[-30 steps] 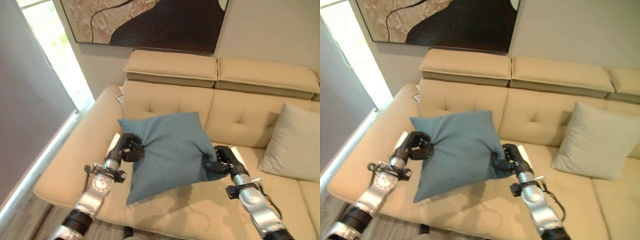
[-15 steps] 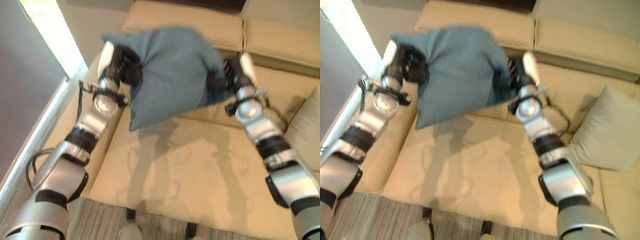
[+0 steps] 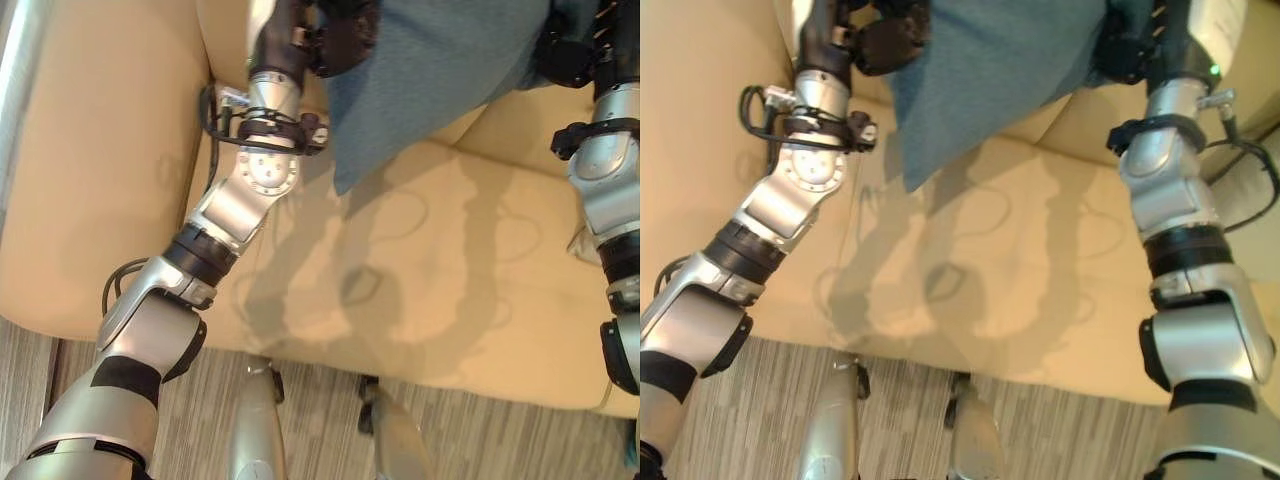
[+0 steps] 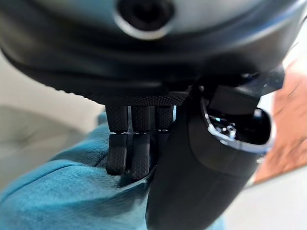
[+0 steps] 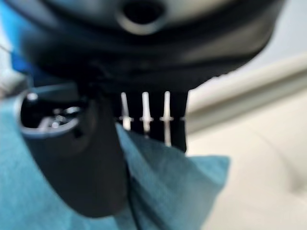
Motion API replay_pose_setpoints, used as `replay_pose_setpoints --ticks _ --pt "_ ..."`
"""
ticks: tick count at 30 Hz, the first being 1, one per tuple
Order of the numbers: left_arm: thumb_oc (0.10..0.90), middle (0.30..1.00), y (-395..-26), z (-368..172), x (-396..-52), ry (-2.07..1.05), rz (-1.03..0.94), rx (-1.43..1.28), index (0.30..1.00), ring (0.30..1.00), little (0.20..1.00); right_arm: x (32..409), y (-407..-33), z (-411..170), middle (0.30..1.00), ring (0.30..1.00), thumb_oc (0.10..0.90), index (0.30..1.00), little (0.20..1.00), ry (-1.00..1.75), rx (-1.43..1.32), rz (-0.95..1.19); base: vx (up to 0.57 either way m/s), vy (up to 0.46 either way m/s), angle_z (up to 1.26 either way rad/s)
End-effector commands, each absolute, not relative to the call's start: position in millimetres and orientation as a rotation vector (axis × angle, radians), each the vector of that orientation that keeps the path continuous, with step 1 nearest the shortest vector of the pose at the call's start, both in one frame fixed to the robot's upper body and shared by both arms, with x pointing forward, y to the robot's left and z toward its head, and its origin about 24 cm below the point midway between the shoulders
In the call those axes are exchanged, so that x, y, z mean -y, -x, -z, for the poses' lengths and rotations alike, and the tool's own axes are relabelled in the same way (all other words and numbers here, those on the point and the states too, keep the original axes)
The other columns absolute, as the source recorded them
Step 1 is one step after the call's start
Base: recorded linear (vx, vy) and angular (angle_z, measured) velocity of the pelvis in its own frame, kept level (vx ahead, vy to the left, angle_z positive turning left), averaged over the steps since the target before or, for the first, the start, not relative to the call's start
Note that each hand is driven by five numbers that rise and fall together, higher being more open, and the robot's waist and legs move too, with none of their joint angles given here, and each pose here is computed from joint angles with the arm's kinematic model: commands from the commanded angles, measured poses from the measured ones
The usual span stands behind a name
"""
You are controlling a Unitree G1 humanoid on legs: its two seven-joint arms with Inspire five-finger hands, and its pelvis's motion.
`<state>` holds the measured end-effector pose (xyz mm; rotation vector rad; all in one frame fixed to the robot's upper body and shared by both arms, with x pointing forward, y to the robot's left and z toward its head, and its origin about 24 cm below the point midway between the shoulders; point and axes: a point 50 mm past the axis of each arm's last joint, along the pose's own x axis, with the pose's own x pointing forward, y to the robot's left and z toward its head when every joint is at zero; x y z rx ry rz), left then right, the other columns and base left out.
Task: Pick up all the scattered cushions and arrange them neatly on the sofa.
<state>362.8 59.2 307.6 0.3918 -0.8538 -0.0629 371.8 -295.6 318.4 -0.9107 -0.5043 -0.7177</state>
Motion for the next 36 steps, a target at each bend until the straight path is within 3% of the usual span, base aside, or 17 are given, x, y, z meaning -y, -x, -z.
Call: replay_pose_setpoints --ticks 1,4,10,19,26,27,28,29,30,36 --pt "0.4 0.3 -298 -393 8 -0.237 0.219 1.318 0.3 0.3 0.3 312 -359 -351 0.3 0.3 0.4 0.3 0.3 0.839 0.581 0.862 -0.05 0.045 0.23" --pt "0.4 0.3 -304 -393 23 -0.273 0.22 1.283 0.3 0.3 0.3 317 -363 -354 0.3 0.3 0.4 0.3 0.3 0.854 0.516 0.885 -0.05 0.052 0.04" --pt "0.4 0.3 -329 -377 22 -0.417 0.168 1.178 0.3 0.3 0.3 312 -374 -338 0.3 0.3 0.4 0.3 0.3 0.811 0.434 0.852 -0.03 0.065 -0.01" --pt "0.4 0.3 -366 -354 -3 -0.587 0.072 0.997 0.3 0.3 0.3 291 -394 -241 0.3 0.3 0.4 0.3 0.3 0.714 0.221 0.724 0.0 0.022 -0.02" --pt "0.4 0.3 -365 -351 5 -0.656 0.115 1.003 0.3 0.3 0.3 306 -388 -210 0.3 0.3 0.4 0.3 0.3 0.6 0.116 0.765 0.0 0.01 -0.04" --pt "0.406 0.309 -365 -353 5 -0.638 0.11 0.999 0.309 0.309 0.309 310 -387 -213 0.778 0.778 0.718 0.778 0.778 0.562 0.116 0.796 0.0 0.0 0.0" --pt "0.587 0.58 -365 -353 5 -0.637 0.11 0.999 0.58 0.58 0.58 310 -387 -213 0.9 0.9 0.8 0.9 0.9 0.561 0.117 0.797 0.0 0.0 0.0" --pt "0.587 0.58 -365 -353 6 -0.633 0.112 0.995 0.58 0.58 0.58 310 -387 -214 0.9 0.9 0.8 0.9 0.9 0.553 0.115 0.796 0.0 0.0 0.0" --pt "0.8 0.9 -365 -352 5 -0.631 0.112 0.992 0.9 0.9 0.9 309 -388 -217 0.9 0.9 0.8 0.9 0.9 0.54 0.126 0.794 0.0 0.0 0.0" --pt "0.8 0.9 -378 -341 -8 -0.669 0.098 0.907 0.9 0.9 0.9 307 -388 -245 0.9 0.9 0.8 0.9 0.9 0.455 0.229 0.804 0.01 0.006 -0.01"
